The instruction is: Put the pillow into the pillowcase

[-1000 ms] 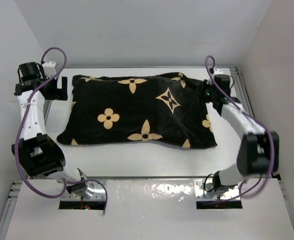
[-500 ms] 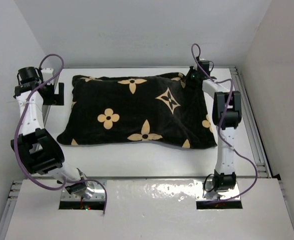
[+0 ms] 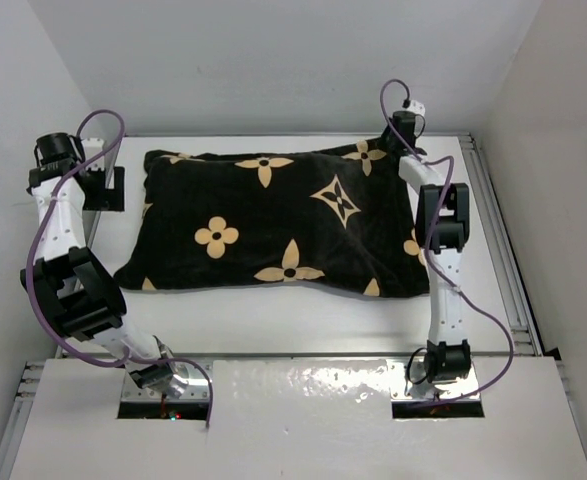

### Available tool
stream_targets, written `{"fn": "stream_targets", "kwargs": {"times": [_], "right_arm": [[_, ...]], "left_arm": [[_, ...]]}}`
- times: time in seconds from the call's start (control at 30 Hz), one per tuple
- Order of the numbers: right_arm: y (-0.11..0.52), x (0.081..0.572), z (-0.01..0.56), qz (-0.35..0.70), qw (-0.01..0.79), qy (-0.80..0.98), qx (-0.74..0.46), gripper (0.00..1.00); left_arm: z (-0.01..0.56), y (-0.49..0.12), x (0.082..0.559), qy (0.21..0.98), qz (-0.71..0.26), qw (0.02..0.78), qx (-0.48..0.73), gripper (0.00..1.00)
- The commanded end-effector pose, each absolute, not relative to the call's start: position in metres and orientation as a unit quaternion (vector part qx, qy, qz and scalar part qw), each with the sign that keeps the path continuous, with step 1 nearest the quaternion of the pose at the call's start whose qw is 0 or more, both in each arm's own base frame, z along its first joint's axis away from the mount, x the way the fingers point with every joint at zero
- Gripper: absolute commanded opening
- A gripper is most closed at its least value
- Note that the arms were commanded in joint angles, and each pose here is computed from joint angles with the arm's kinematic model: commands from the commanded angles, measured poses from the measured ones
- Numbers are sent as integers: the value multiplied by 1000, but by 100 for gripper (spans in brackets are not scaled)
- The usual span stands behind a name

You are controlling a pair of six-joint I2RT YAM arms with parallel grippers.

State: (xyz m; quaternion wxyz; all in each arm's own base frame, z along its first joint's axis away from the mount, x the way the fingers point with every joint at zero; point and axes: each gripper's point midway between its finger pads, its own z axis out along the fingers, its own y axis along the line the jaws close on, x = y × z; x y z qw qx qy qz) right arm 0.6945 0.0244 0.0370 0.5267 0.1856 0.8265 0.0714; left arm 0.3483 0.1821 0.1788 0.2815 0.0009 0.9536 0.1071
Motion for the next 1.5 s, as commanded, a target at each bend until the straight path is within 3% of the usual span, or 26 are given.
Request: {"fn": "stream_targets", "kwargs": {"times": [0.0,0.2,0.27,0.3,0.33,0.37,0.4,0.43,0.47,0.53,0.73,0.9,1.1,1.47], "right_arm": [[-19,731,96,-11,630,747,213,0],[-40,730,142,-53,658,722,208,0],[-29,715,172,-28,672,718,181,7],[-25,689,136,-28,639,751,165,33],[-24,673,143,-30,638,756,145,48],[-23,639,162,-27,636,759,135,59],[-24,621,167,-27,629,765,134,77],[-26,593,212,-21,644,752,136,90],[-25,563,185,-20,611,779,137,99],[-41,509,209,7,590,789,171,99],[-22,367,174,41,440,873,208,99],[-23,285,182,-9,425,873,241,99],[-33,231,198,-15,468,838,279,99],[-27,216,221,12,487,825,286,99]], "left_arm": [[205,194,350,943,137,304,0,100],[216,197,341,940,148,306,-4,100],[220,197,338,938,149,312,-5,100],[223,197,338,937,148,317,-8,100],[226,195,339,935,143,324,-7,100],[227,195,337,934,140,328,-11,100],[230,192,338,933,137,333,-9,100],[233,190,338,930,133,342,-8,100],[235,188,338,929,131,346,-8,100],[244,185,335,924,128,360,-9,100],[265,174,317,913,127,388,-3,100],[264,151,297,910,103,402,7,100],[265,132,277,907,86,413,6,100],[287,130,258,896,123,425,19,100]]}}
